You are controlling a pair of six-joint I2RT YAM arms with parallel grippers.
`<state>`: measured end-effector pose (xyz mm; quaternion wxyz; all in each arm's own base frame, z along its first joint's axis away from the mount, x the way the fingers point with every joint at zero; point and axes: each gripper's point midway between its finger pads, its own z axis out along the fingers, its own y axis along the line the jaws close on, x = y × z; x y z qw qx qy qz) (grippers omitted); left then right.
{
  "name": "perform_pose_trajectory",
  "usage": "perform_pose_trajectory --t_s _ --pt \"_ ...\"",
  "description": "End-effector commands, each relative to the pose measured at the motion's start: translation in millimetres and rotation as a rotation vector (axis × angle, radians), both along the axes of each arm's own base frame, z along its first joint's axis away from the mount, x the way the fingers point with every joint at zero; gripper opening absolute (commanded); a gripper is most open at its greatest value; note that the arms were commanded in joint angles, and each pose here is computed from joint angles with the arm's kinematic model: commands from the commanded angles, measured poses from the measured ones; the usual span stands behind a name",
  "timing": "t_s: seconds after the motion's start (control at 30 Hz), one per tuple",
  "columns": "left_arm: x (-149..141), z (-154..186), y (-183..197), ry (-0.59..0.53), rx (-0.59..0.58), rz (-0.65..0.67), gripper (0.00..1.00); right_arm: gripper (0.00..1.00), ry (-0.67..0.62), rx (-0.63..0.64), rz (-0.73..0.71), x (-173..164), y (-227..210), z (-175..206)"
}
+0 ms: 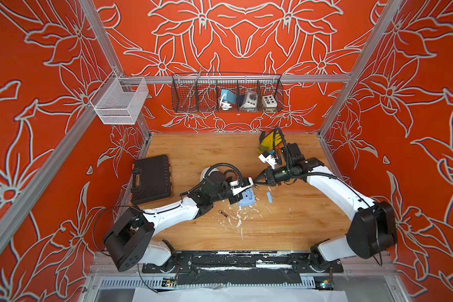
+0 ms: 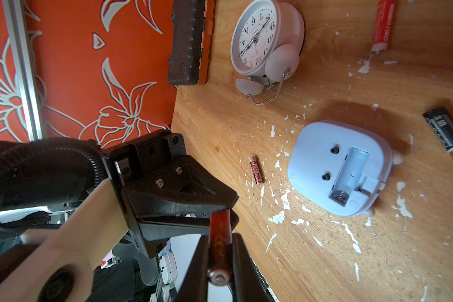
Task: Insert the battery into the alarm
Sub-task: Pick up the battery at the center of the board.
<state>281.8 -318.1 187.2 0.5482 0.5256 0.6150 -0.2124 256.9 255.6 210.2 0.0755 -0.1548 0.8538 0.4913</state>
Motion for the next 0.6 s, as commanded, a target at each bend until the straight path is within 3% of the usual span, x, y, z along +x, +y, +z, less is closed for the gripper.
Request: perform_pose_trajectory --t_s 0.0,0.07,0.13,0.23,0.43,0.57 --pt "11.2 13.2 -1.2 -0.027 -0.058 0.049 0.1 0.06 -0.016 0.002 0.004 -0.3 0.1 0.7" --pt "13.4 17.5 0.4 -0.033 -0.095 0.072 0.19 0.06 -0.038 -0.006 -0.006 2.6 -0.8 0.8" --pt "17.5 20.8 2.5 -0.018 -0.129 0.107 0.38 0.04 -0.081 -0.024 -0.045 10.0 -4.4 2.2" --pt "19.4 28.1 4.9 0.017 -0.209 0.139 0.59 0.02 -0.152 -0.009 -0.131 25.1 -9.2 11.7" --pt "20.8 56.8 19.8 0.147 -0.493 0.219 0.85 0.04 -0.313 0.025 -0.336 58.2 -25.8 37.8" --pt "13.9 79.1 29.0 0.274 -0.703 0.222 0.94 0.06 -0.428 0.036 -0.421 68.7 -37.6 54.3"
